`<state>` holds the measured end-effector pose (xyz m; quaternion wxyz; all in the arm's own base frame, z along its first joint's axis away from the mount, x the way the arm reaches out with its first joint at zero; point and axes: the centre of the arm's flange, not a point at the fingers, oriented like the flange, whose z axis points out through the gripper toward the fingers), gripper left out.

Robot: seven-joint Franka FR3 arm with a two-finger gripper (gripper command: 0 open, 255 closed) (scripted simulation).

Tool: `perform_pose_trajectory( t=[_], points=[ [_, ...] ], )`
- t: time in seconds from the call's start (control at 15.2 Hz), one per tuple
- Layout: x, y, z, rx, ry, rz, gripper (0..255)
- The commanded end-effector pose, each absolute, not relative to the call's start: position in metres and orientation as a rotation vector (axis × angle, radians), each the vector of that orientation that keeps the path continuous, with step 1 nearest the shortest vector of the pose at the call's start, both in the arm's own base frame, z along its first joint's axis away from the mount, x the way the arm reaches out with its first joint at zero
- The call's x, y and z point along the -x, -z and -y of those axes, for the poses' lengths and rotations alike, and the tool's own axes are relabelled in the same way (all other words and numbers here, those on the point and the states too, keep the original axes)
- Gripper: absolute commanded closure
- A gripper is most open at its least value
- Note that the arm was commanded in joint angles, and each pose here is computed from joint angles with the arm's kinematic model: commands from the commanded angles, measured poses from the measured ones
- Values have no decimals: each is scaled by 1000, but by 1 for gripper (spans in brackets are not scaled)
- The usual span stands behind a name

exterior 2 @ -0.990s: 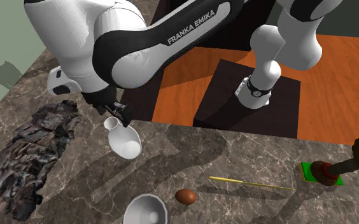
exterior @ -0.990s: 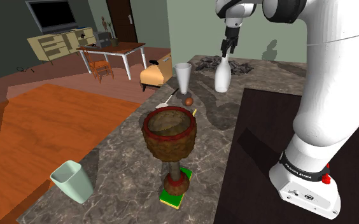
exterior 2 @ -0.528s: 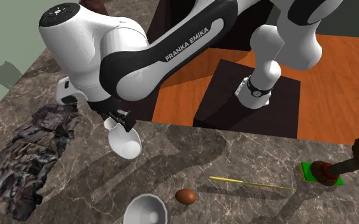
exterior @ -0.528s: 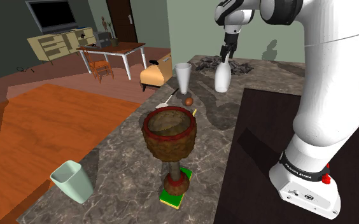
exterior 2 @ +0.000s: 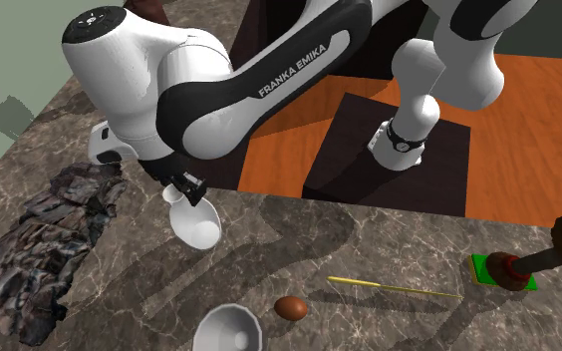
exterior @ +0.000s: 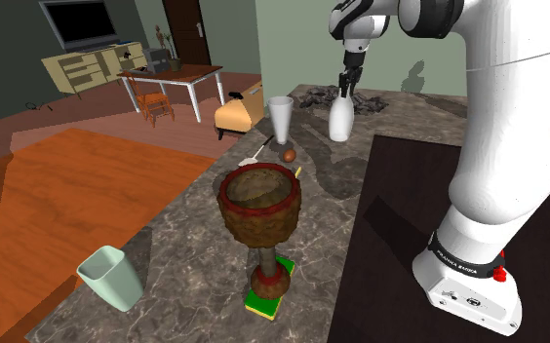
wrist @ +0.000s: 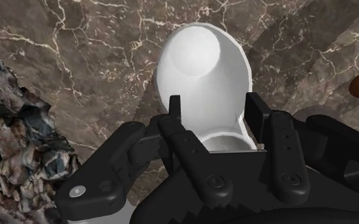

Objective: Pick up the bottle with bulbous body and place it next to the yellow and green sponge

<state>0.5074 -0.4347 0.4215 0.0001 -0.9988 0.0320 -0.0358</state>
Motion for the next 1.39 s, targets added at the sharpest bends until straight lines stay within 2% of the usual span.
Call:
perform_pose_trajectory(
  t=[0.0, 0.46, 1.32],
  points=[
    [-507, -421, 435, 3138, 112, -100, 255],
    [-507, -421, 435, 3138, 112, -100, 255],
    [-507, -490, 435, 3138, 112, -100, 255]
  ],
)
